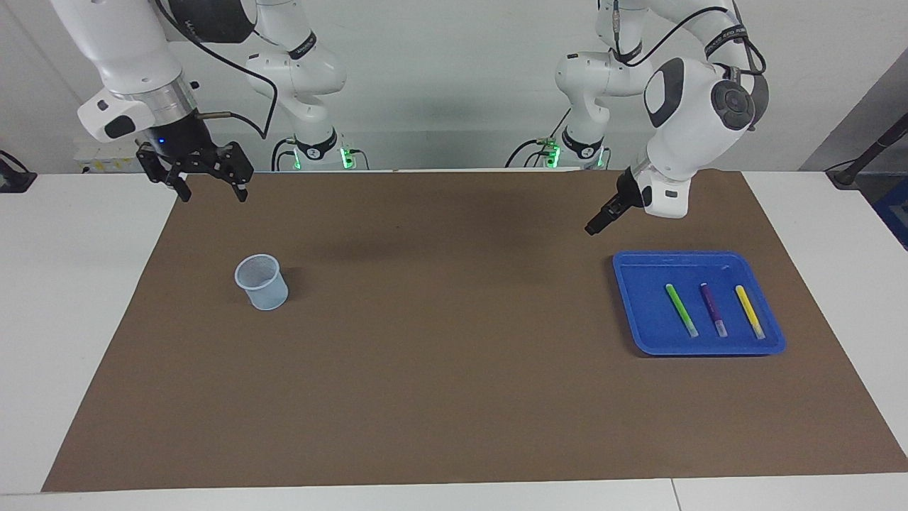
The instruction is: Right arm passes pens to left for tray arrangement
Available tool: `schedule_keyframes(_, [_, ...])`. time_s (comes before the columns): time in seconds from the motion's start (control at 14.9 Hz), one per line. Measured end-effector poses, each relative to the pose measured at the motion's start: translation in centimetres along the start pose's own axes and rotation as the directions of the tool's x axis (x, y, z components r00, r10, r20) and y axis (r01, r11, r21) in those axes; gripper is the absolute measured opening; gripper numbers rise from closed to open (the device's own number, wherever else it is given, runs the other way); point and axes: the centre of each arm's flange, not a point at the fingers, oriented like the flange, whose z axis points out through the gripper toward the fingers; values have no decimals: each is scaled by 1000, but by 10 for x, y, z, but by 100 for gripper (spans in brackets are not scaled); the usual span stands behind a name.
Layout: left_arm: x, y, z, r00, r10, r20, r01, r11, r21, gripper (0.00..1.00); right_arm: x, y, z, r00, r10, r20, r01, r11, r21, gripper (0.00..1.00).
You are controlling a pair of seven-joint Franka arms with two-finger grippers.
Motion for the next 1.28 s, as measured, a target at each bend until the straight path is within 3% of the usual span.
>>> schedule_keyframes(0.2, [-9, -10, -28, 998, 61, -28, -61, 998, -6, 100, 0, 0, 0, 1000, 0, 0, 0, 1000, 0, 100])
schedule_keyframes(0.4, [-11, -43, -81, 975, 210, -75, -207, 977, 54, 100, 0, 0, 0, 1000, 0, 0, 0, 1000, 0, 100])
schedule_keyframes(0.67, [8, -84, -135, 948, 295, -116, -281, 952, 124, 100, 0, 0, 0, 1000, 0, 0, 0, 1000, 0, 100])
schedule_keyframes(0.88, [19, -95, -145, 907, 414, -79, -393, 898, 197, 100, 0, 0, 0, 1000, 0, 0, 0, 1000, 0, 100])
schedule_keyframes(1.08, [38, -96, -138, 890, 453, -45, -436, 877, 204, 100, 0, 0, 0, 1000, 0, -1, 0, 1000, 0, 100])
schedule_keyframes(1.28, [45, -90, -143, 889, 455, -55, -437, 877, 202, 100, 0, 0, -1, 1000, 0, -1, 0, 1000, 0, 100])
